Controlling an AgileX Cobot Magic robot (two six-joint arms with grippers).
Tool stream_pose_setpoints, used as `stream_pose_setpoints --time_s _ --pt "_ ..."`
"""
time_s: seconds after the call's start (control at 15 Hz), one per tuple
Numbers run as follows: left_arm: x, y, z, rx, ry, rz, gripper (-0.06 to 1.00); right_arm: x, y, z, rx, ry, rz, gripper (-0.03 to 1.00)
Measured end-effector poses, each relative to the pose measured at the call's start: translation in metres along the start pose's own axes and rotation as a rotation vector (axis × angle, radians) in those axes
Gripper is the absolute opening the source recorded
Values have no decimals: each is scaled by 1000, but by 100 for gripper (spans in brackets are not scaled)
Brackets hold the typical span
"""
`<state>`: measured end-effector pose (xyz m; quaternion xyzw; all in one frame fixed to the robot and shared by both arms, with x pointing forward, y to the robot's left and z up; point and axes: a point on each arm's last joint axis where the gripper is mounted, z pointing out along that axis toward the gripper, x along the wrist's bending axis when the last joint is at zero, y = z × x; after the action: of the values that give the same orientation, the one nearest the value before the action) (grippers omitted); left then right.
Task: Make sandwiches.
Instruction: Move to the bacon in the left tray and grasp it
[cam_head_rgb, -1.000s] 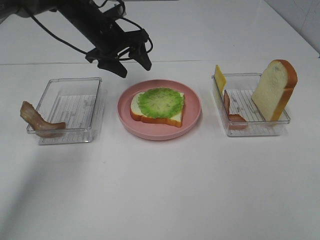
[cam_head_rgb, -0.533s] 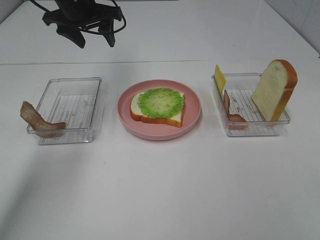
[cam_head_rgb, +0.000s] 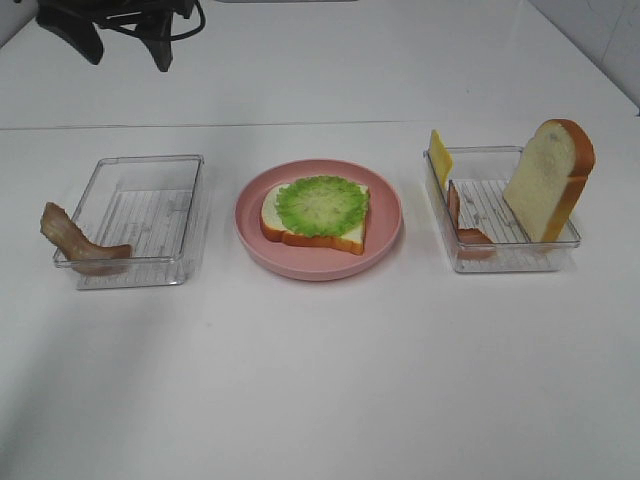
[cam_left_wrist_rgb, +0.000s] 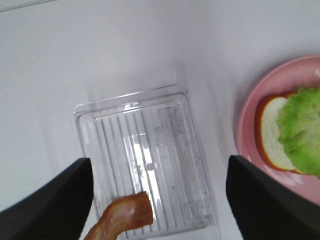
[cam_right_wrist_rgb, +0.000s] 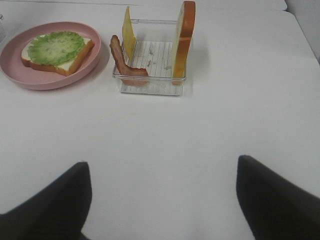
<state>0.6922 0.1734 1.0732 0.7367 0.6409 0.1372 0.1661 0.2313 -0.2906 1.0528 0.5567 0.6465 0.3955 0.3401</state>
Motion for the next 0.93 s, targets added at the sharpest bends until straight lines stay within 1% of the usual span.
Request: stream_pose_setpoints --time_s 0.07,0.27,0.33,0.4,0.53,0.6,0.67,0.8,0.93 --pt "6 -6 -7 12 7 -24 70 0 0 0 0 0 0 75" --pt "34 -30 -20 67 42 -129 70 0 0 0 0 0 0 75" --pt "38 -35 -22 80 49 -138 70 0 0 0 0 0 0 75" --pt "49 -56 -22 140 66 -162 70 0 0 0 0 0 0 75" --pt "60 -75 -11 220 85 -185 70 0 0 0 0 0 0 75" --pt "62 -79 -6 241 89 -188 70 0 0 0 0 0 0 75" --pt "66 -94 6 308 106 -189 70 0 0 0 0 0 0 75" --pt "65 -102 13 342 106 -189 70 0 0 0 0 0 0 75" --pt "65 -105 20 318 94 -191 70 0 0 0 0 0 0 75"
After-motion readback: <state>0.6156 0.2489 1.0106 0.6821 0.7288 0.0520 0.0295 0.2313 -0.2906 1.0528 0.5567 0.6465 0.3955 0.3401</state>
